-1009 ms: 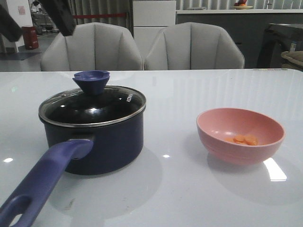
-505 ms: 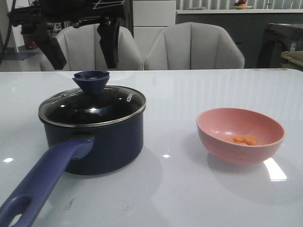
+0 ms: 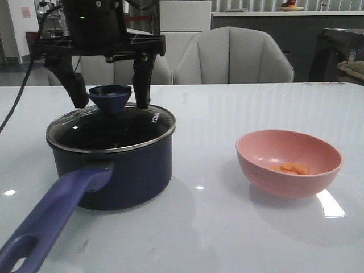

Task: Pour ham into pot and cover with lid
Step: 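Lower the left gripper onto the blue knob of the glass lid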

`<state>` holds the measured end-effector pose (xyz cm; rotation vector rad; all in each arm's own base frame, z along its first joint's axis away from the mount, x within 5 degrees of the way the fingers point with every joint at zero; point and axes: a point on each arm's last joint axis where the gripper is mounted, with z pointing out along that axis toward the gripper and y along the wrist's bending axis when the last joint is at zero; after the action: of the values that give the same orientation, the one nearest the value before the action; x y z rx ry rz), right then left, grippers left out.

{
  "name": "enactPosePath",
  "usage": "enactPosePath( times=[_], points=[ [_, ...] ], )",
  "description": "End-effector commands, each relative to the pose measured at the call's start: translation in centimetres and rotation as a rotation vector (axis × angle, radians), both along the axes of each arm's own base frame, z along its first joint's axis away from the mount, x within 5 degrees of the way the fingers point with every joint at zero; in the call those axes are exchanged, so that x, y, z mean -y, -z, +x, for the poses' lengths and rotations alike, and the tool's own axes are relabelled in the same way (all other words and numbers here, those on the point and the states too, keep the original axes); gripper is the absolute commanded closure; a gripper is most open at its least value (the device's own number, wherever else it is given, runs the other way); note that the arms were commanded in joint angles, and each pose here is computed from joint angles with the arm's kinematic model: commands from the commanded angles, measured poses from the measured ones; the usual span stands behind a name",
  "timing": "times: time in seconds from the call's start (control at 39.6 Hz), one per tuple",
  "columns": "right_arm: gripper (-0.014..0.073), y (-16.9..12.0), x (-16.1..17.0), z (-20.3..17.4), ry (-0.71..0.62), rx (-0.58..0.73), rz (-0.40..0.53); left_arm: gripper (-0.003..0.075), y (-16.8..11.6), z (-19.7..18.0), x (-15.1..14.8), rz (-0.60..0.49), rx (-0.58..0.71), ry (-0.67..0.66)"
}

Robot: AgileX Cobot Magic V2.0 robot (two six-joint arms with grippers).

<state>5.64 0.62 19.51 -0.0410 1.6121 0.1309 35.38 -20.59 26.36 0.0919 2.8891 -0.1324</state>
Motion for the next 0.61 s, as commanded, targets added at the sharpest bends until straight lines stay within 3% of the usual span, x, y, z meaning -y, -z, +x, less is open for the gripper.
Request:
enactPosePath(
  times=[0.0, 0.15, 0.23, 0.35, 0.58],
  points=[
    [0.0442, -0.42, 0.05, -0.10, 0.008, 0.084, -0.003, 0.0085, -2.44, -0.40, -0.19, -0.035, 0.038, -0.013],
    [0.0442, -0.42, 0.05, -0.10, 0.008, 0.084, -0.003, 0.0183, -2.35, -0.38, -0.19, -0.033, 0.034, -0.014],
    [0.0442, -0.42, 0.05, -0.10, 0.008, 0.084, -0.003, 0.0330, -2.35, -0.40, -0.20, -0.032, 0.032, -0.014],
    [0.0442, -0.42, 0.05, -0.10, 0.008, 0.084, -0.003, 0.0453, -2.32, -0.48, -0.25, -0.026, 0.023, -0.014],
    [0.0442, -0.42, 0.05, -0.10, 0.008, 0.084, -0.003, 0.0473, -2.29, -0.57, -0.30, -0.020, 0.013, -0.015]
  ],
)
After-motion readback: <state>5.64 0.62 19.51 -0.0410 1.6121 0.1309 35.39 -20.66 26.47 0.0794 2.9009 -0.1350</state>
